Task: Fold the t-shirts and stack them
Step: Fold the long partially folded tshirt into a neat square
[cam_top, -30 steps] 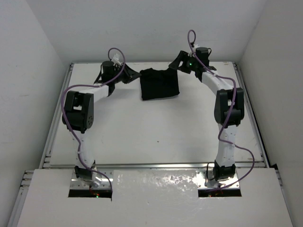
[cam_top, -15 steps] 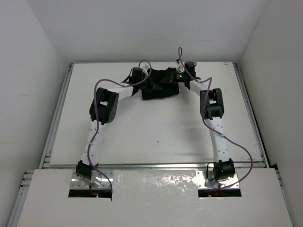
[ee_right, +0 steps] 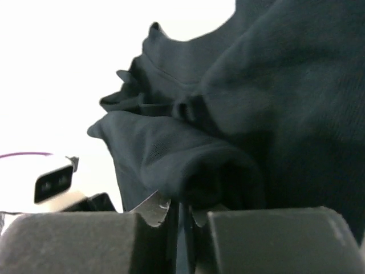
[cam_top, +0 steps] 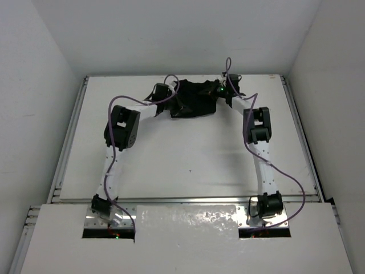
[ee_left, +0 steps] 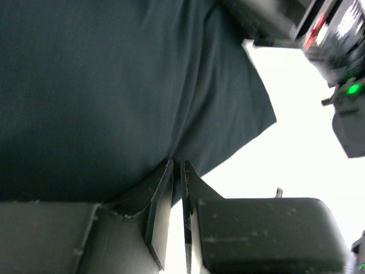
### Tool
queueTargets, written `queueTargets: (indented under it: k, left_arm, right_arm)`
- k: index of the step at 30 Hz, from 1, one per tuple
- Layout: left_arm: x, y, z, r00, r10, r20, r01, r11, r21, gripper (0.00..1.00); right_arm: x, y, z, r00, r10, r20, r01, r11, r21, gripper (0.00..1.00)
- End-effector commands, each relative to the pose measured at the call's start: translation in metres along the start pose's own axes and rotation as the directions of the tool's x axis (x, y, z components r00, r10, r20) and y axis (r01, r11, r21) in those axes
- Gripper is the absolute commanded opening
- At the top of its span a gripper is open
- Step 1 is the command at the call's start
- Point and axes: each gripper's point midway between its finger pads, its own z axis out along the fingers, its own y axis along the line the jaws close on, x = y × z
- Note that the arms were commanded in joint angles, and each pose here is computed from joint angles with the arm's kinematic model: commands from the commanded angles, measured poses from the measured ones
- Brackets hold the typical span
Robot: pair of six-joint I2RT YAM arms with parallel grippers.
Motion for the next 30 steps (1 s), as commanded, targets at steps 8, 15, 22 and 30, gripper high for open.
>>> queueTargets:
  k: [8, 15, 22, 30]
  left_arm:
    - [0.157, 0.071, -0.079, 0.974, -0.093, -0.206, 0.042, 0.970, -0.239, 0.11]
    - [0.256, 0.043, -0.119, 0.963, -0.001, -0.269, -0.065, 0.970, -0.235, 0.10]
    - [0.228, 0.011, -0.174, 0.990, 0.124, -0.073, -0.141, 0.933, -0.330, 0.11]
    - [0.170, -0.086, -0.207, 0.973, 0.219, 0.067, -0.209, 0.969, -0.131, 0.14]
  right_arm:
    - [0.133, -0.034, -0.127, 0.985, 0.108, 0.132, -0.140, 0.954, 0.266, 0.00]
    - [0.243, -0.011, -0.176, 0.970, 0.227, -0.088, -0.210, 0.963, 0.167, 0.07]
    - [0.273, 0.062, -0.210, 0.991, 0.106, -0.084, -0.108, 0.994, -0.021, 0.10]
    - [0.267, 0.077, -0.211, 0.998, 0.015, -0.059, -0.016, 1.000, -0.019, 0.10]
